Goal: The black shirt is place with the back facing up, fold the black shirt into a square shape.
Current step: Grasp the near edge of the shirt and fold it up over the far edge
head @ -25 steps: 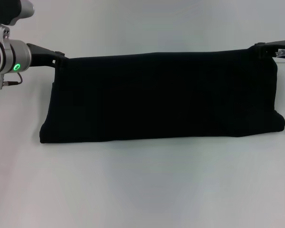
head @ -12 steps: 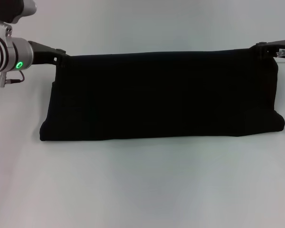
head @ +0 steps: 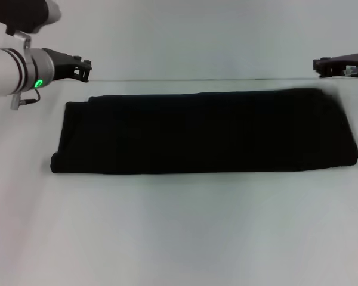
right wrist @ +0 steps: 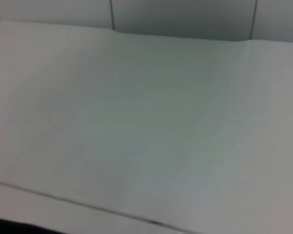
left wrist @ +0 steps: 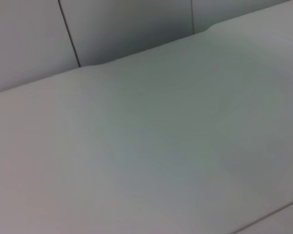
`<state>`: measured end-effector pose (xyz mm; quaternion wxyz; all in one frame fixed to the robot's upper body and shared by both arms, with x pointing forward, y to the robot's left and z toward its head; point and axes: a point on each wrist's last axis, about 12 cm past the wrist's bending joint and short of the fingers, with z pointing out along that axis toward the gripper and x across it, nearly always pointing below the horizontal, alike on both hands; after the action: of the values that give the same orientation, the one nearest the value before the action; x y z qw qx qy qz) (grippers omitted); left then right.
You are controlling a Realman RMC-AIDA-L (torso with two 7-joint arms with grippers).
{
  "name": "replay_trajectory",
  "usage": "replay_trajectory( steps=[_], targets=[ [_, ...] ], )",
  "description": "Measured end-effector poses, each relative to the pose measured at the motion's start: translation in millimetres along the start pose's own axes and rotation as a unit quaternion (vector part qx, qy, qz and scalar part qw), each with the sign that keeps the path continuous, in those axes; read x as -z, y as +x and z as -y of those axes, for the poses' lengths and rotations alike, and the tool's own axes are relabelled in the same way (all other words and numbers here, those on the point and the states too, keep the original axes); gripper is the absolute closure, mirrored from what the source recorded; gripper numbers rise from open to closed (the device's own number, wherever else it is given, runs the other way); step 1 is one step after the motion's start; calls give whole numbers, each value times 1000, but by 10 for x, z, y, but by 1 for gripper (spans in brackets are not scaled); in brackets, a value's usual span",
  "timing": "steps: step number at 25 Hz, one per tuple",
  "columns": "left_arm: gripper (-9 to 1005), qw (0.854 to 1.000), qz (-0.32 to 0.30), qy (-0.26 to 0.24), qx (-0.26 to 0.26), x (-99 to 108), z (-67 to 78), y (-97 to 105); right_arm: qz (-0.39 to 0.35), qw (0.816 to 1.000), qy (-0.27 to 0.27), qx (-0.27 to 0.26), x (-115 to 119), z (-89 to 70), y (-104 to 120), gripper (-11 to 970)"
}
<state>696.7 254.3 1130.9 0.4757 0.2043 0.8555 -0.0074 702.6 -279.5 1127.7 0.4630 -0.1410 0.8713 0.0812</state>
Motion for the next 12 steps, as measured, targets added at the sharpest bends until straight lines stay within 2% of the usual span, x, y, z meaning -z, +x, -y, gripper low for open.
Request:
replay_trajectory(
  steps=[2,4,10,12],
  targets=[
    [870,1000,2,-8,-3,-9,16,12,-3,1000,-5,9,18,10,7,953],
    [868,1000,5,-19,2,-12,10,36,0,1000,-2,15,43,45,2,837],
    [658,998,15,-35,50,47,-83,86,19,1000,12,-2,130,156,-65,542],
    [414,997,14,-18,73,104,-111,89,18,1000,1,-17,171,191,-80,456]
  ],
)
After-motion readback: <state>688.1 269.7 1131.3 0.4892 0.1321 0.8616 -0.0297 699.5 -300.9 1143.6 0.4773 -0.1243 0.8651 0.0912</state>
